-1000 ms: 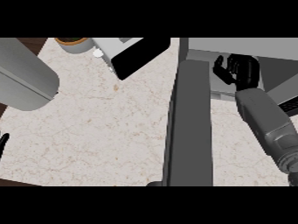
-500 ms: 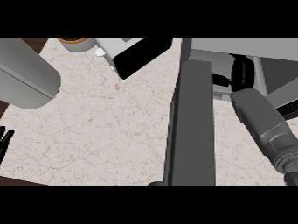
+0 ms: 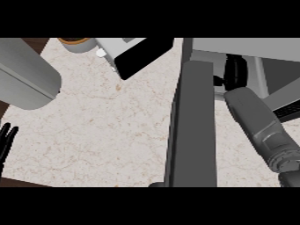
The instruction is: Pick up the milk, place it into the microwave and close the microwave
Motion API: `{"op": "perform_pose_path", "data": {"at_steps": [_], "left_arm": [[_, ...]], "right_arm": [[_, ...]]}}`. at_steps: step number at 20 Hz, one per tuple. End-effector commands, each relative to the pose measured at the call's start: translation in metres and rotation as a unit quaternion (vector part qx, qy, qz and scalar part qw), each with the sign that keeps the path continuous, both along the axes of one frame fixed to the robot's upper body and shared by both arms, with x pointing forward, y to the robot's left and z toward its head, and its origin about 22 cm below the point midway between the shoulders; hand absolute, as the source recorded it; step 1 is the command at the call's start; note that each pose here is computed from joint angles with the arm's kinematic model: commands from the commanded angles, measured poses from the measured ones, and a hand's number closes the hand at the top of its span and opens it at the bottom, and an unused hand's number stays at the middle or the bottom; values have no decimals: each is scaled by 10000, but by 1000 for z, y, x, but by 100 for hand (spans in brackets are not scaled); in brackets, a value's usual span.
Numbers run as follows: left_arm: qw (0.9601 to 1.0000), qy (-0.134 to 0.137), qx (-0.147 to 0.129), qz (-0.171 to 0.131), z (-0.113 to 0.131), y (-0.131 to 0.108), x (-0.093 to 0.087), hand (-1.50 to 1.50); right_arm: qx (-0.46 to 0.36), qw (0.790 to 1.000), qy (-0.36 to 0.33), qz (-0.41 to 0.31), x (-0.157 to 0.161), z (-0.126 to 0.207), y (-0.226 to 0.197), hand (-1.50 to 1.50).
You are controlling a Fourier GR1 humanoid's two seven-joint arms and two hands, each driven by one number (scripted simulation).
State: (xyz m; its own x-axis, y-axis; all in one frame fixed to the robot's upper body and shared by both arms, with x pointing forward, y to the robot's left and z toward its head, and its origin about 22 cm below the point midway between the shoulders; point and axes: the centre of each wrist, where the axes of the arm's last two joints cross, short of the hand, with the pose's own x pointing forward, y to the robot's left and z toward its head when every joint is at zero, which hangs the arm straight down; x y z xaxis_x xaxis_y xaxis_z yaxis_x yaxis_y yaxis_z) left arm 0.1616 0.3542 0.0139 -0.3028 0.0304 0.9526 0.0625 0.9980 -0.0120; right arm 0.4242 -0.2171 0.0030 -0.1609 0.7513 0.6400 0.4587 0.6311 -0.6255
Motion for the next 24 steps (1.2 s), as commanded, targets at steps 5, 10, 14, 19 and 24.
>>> {"op": "perform_pose_path", "data": {"at_steps": [5, 10, 14, 19, 24], "left_arm": [[10000, -19, -19, -79, -1, 9, -8, -150], [10000, -93, -6, 29, -3, 2, -3, -150], [9999, -113, 31, 49, -12, 2, -2, -150], [9998, -112, -18, 159, -8, -3, -5, -150], [9998, 3, 23, 192, -9, 0, -13, -150]], "right_arm": [[-23, 9999, 78, 64, -4, -7, 6, -150], [89, 9996, 140, 242, -5, -10, 8, -150], [377, 9989, -22, 291, -4, -8, 11, -150], [437, 9976, 142, 527, -12, -20, 3, -150], [1007, 9907, 156, 902, -25, -37, -10, -150]]}}
